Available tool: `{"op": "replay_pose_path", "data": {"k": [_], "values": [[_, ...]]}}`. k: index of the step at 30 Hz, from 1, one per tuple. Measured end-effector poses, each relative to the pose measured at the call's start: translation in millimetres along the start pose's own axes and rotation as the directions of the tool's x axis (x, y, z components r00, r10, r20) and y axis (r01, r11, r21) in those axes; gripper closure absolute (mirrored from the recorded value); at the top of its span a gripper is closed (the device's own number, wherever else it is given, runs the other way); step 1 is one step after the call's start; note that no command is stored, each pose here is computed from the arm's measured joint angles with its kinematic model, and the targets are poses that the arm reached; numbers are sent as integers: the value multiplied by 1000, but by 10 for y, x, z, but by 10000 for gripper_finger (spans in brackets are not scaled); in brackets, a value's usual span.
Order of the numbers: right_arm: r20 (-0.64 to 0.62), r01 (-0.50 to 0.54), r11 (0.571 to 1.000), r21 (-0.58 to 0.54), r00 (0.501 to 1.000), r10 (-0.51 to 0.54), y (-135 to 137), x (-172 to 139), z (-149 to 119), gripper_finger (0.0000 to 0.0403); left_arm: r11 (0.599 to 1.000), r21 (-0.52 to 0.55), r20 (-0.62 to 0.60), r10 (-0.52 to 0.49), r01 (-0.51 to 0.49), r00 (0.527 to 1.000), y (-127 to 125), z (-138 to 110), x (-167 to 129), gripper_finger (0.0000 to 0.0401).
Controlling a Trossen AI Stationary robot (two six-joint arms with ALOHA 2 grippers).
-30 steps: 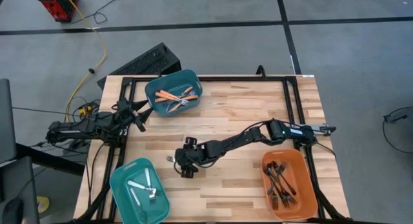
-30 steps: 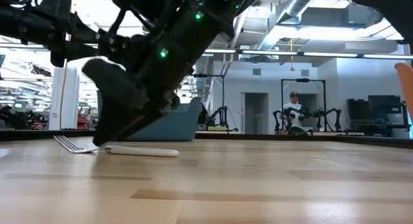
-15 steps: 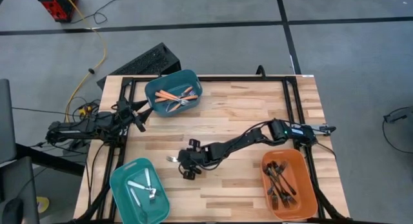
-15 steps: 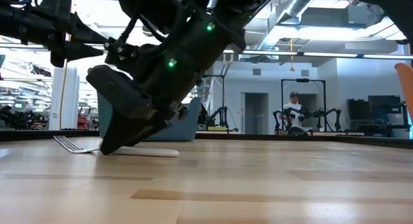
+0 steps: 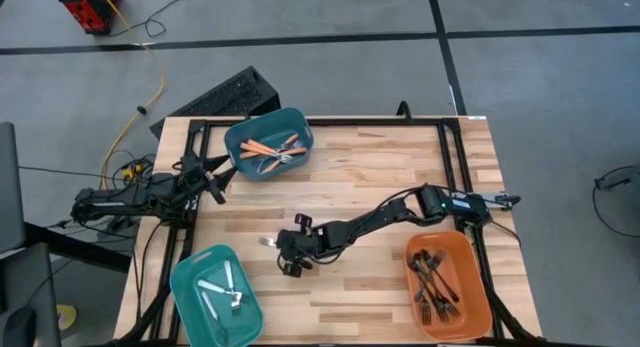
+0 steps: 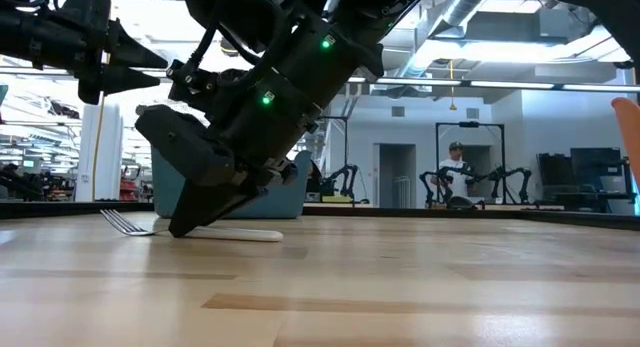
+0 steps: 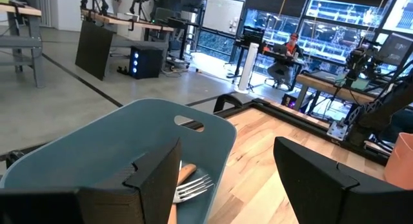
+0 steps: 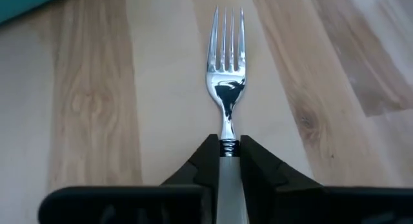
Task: Sort silverware by color (type)
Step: Put the white fork into the green bin
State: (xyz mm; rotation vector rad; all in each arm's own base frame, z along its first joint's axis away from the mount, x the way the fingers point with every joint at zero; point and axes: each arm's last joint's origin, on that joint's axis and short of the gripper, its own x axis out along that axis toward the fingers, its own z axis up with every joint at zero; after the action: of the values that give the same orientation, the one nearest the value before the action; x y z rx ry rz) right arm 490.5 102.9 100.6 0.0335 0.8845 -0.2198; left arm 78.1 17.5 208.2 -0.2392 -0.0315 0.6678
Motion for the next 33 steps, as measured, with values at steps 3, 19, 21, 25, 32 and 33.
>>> {"op": "replay_pose_path", "data": {"k": [3,19,21,25,32,33], "values": [[22,3,1000,1,1000,-3,36,-18,31,341,1000,0,0,0,0,1000,0,0,0,166],[100,-7,1000,-28,995,10,100,-151,347,389,1000,0,0,0,0,1000,0,0,0,166],[109,-8,999,-39,994,12,107,-178,397,389,1000,0,1,0,0,1000,0,1,0,166],[110,-14,999,-45,994,19,113,-263,495,374,1000,0,0,0,0,1000,0,0,0,166],[174,-88,991,-96,979,104,158,-310,611,237,1000,-3,3,10,-10,1000,3,1,0,166],[169,-85,991,-103,980,102,162,-284,595,213,1000,-4,3,11,-10,1000,3,1,0,166]]}}
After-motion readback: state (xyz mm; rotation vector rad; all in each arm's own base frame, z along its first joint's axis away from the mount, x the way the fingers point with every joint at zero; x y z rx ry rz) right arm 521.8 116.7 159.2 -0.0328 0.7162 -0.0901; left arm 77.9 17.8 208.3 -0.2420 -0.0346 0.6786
